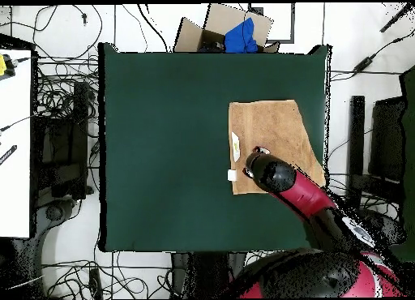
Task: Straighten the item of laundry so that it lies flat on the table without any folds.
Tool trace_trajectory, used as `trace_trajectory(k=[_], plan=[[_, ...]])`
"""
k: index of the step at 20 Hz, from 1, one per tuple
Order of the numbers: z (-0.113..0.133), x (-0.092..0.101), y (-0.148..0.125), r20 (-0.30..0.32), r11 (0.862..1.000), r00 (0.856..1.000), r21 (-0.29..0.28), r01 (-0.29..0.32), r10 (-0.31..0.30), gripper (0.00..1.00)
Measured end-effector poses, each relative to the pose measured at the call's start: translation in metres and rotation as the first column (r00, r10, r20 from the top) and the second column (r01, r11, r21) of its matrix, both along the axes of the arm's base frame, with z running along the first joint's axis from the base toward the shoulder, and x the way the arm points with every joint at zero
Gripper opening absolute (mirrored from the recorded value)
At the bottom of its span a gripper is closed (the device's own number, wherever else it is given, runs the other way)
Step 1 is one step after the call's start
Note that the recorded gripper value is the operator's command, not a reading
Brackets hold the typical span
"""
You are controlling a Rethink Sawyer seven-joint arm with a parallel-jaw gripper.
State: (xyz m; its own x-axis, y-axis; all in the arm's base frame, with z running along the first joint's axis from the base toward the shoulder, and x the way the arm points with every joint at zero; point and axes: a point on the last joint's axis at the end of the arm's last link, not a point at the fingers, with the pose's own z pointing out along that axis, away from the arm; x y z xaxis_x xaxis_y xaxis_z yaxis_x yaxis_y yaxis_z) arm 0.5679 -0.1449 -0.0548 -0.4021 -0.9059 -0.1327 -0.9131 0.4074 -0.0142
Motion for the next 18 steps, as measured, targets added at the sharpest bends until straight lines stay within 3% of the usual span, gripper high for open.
trace_trajectory(k=[18], plan=[[0.0001,-0.0073,0.0057,0.049,0.999,0.999,-0.038,0.019,-0.017,1.00]])
